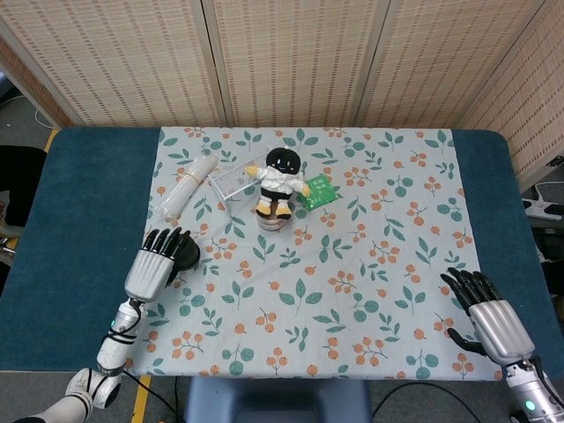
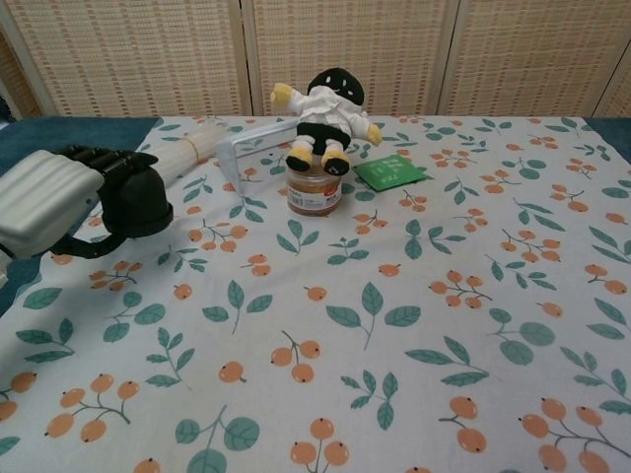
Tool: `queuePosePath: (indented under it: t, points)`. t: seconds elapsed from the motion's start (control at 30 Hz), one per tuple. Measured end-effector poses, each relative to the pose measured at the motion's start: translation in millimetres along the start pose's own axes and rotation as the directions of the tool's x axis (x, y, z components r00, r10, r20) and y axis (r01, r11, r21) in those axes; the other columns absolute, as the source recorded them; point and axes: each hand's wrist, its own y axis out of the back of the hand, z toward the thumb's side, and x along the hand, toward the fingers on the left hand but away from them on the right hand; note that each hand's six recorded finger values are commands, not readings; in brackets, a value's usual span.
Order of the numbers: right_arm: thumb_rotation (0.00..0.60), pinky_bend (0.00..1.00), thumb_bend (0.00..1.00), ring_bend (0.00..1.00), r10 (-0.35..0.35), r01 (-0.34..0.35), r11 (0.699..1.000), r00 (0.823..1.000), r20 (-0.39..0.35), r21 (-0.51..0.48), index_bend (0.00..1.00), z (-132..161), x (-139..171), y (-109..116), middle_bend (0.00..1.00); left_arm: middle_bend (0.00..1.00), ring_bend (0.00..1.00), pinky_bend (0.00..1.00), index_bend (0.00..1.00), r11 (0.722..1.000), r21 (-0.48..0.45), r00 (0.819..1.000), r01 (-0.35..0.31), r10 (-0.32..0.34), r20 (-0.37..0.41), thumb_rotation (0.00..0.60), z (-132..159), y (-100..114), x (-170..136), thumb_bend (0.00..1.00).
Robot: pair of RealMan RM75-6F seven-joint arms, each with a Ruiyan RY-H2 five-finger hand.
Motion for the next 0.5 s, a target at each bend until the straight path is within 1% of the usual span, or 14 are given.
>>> queuePosePath:
  t: [0.1, 0.2, 0.3, 0.33, 0.43, 0.5]
  points:
    - [0.6, 0.0, 0.18, 0.0, 0.002, -0.002, 1.0, 1.0, -0.001, 0.001, 0.0, 0.5, -0.1, -0.6, 0.0, 0.21, 0.18, 0.23, 0.12, 1.0, 0.018, 1.0, -0.003, 0.003, 0.031, 0.6, 11.7, -0.4, 0.1, 0.52]
    - [0.6, 0.0, 0.18, 0.0, 0.001, -0.001, 1.0, 1.0, -0.002, 0.0, 0.0, 0.8, -0.1, -0.3, 0.0, 0.18, 0.15, 0.19, 0.08, 1.0, 0.008, 0.999, 0.003, -0.004, 0.04, 0.6, 20.8, -2.7, 0.1, 0.49]
    - [0.6, 0.0, 0.18, 0.0, -0.005, 0.005, 1.0, 1.0, -0.002, -0.002, 0.0, -0.1, 0.8, 1.0, 0.0, 0.13, 0.07, 0.13, 0.01, 0.999, 0.006, 0.998, 0.053, -0.053, 0.031, 0.6, 23.2, -12.8, -1.4, 0.43]
    - [0.6, 0.0, 0.18, 0.0, -0.004, 0.004, 1.0, 1.0, -0.002, -0.001, 0.0, -0.2, 0.8, 1.0, 0.0, 0.11, 0.05, 0.13, 0.0, 0.997, 0.011, 0.996, 0.08, -0.081, 0.027, 0.6, 24.1, -17.7, -2.6, 0.4]
    - [0.6, 0.0, 0.18, 0.0, -0.002, 0.002, 1.0, 1.0, -0.005, 0.0, 0.0, 0.2, 0.3, 0.5, 0.0, 0.06, 0.01, 0.12, 0.0, 0.992, 0.012, 0.992, 0.128, -0.128, 0.019, 0.6, 26.6, -24.4, -5.0, 0.37]
    - [0.6, 0.0, 0.18, 0.0, -0.002, 0.002, 1.0, 1.0, -0.005, -0.001, 0.0, 0.4, 0.3, 0.5, 0.0, 0.02, 0.0, 0.13, 0.0, 0.989, 0.0, 0.989, 0.148, -0.148, 0.014, 0.6, 27.7, -26.0, -5.9, 0.36]
